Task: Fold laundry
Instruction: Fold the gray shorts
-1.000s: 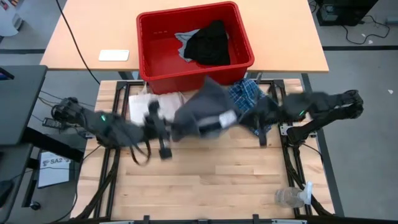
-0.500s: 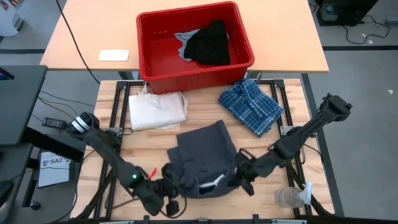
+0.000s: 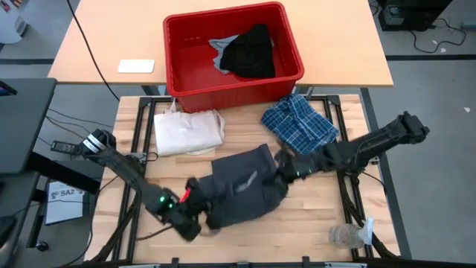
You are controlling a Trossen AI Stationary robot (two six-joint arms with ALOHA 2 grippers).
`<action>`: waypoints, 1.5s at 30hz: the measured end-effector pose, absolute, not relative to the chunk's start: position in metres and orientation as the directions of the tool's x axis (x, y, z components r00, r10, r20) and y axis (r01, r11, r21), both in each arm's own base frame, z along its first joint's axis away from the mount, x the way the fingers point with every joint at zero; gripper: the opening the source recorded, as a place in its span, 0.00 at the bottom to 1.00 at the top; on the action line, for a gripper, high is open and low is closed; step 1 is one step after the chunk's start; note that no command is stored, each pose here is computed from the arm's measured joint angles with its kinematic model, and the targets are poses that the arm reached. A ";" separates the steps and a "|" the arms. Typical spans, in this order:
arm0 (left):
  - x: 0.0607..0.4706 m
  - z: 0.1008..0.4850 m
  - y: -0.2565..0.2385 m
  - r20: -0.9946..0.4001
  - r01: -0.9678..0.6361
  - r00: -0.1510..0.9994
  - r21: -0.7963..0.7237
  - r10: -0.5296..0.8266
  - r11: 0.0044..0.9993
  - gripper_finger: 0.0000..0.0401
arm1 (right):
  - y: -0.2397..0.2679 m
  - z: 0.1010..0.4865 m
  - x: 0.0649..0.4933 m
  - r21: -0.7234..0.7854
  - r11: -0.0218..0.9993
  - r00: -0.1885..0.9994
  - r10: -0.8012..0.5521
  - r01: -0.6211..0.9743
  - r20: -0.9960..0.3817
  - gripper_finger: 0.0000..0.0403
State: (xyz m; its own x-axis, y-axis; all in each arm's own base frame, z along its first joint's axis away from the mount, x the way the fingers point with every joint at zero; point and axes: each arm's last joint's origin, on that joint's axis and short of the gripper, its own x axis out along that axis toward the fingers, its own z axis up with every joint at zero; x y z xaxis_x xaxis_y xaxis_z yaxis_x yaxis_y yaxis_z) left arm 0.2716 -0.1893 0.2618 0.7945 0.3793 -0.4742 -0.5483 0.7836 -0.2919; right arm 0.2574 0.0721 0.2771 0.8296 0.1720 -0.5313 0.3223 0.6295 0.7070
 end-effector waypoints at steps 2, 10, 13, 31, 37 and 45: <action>0.273 0.259 -0.170 -0.505 -0.632 0.732 -0.253 0.457 0.733 0.04 | 0.050 0.276 0.258 0.667 0.646 0.820 0.108 0.372 -0.563 0.05; 0.294 0.239 -0.105 -0.651 -0.792 0.499 -0.076 0.572 0.606 0.04 | -0.009 0.237 0.280 0.556 0.677 0.715 0.061 0.482 -0.696 0.05; 0.304 0.228 -0.097 -0.718 -0.778 0.464 -0.052 0.518 0.626 0.05 | -0.018 0.219 0.287 0.522 0.672 0.659 0.067 0.525 -0.749 0.05; 0.314 0.204 -0.041 -0.906 -0.838 0.213 0.022 0.365 0.545 0.41 | -0.037 0.168 0.299 0.291 0.685 0.481 -0.099 0.668 -0.871 0.24; 0.297 0.241 -0.052 -0.874 -0.851 0.344 -0.137 0.342 0.506 0.42 | -0.042 0.187 0.290 0.329 0.641 0.516 -0.124 0.694 -0.847 0.47; 0.326 0.276 -0.084 -0.595 -0.561 0.760 -0.400 0.260 0.725 0.37 | -0.032 0.242 0.275 0.527 0.652 0.725 -0.051 0.546 -0.687 0.56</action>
